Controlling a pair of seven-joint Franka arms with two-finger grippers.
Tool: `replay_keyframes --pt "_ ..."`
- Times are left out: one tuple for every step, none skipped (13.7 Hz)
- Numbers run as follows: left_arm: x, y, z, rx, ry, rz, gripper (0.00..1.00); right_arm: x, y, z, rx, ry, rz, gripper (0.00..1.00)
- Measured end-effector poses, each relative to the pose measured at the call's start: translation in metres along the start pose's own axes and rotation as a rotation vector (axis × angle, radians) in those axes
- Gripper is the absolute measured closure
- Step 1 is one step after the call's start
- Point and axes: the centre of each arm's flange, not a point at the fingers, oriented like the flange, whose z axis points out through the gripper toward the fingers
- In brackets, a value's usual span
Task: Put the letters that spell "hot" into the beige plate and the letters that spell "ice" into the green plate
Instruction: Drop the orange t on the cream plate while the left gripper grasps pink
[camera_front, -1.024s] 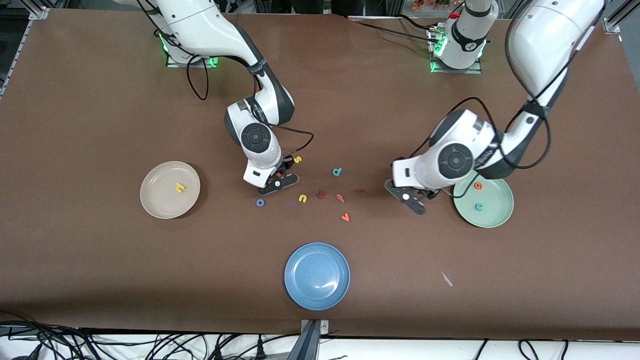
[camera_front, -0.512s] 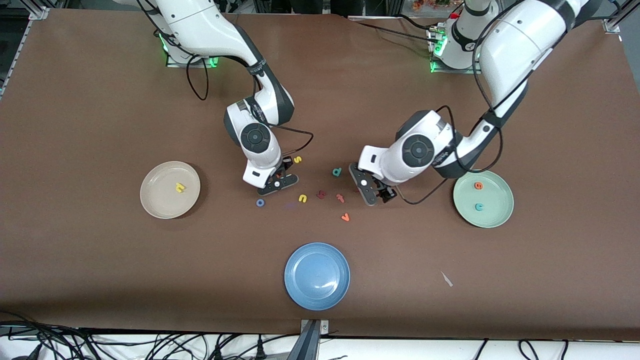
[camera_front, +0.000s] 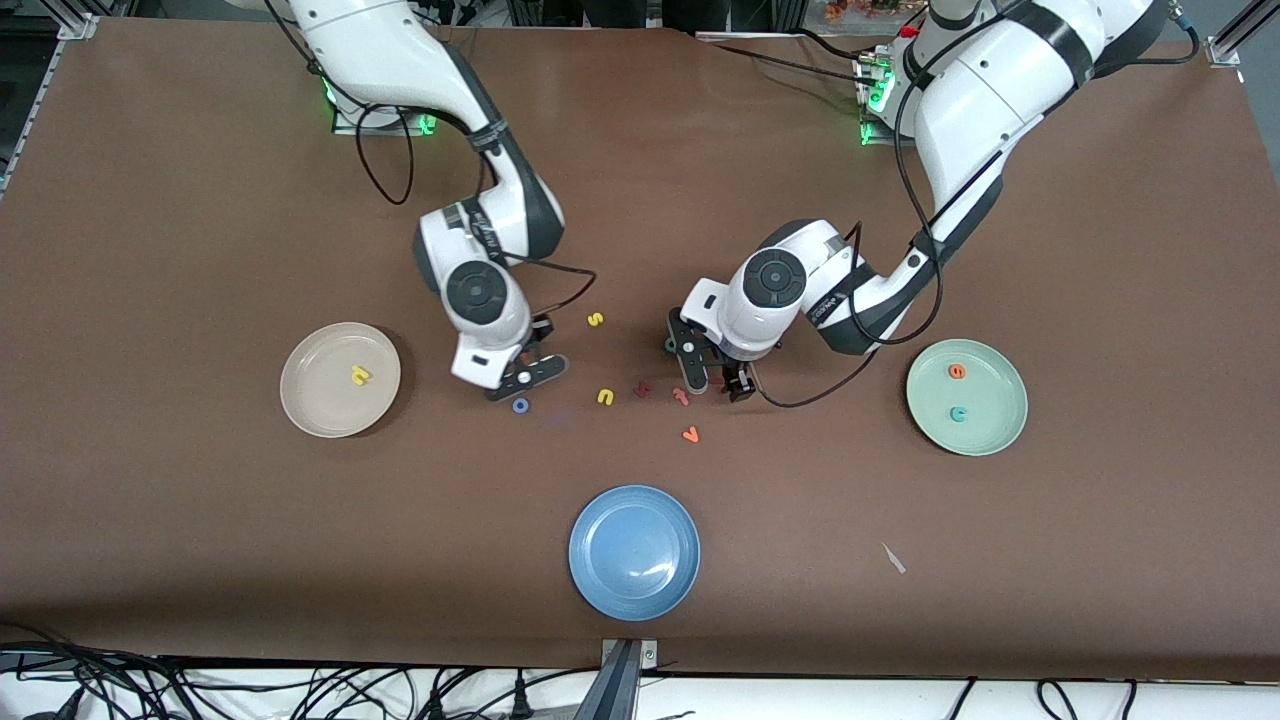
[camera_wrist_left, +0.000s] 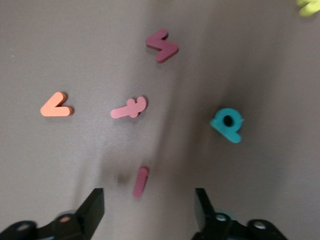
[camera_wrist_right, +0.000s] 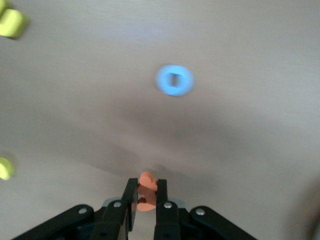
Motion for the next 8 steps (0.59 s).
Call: replay_keyframes --pt "-0.001 -0.001 0.004 0.009 -0.004 0.016 0.22 -0.004 0.024 -0.011 -0.007 -0.009 0.009 0.81" --pt "-0.002 0.0 0.008 0.017 -0.011 0.031 0.28 -0.008 0.046 -0.019 -0.013 -0.016 0.018 0.81" --pt "-0.002 0.001 0.011 0.02 -0.015 0.039 0.28 -0.014 0.069 -0.024 -0.019 -0.021 0.013 0.81" --pt "-0.002 0.002 0.014 0.016 -0.017 0.042 0.3 -0.019 0.091 -0.025 -0.027 -0.027 -0.008 0.81" --pt "-0.001 0.003 0.016 0.012 -0.017 0.046 0.31 -0.025 0.113 -0.025 -0.036 -0.033 -0.035 0.81" --pt "0.0 0.005 0.018 0.009 -0.016 0.051 0.32 -0.03 0.134 -0.025 -0.045 -0.037 -0.056 0.81" --pt "0.002 0.008 0.02 0.008 -0.016 0.058 0.35 -0.035 0.153 -0.026 -0.052 -0.041 -0.072 0.81" --pt "0.003 0.01 0.02 0.009 -0.017 0.065 0.36 -0.039 0.168 -0.027 -0.057 -0.044 -0.081 0.81"
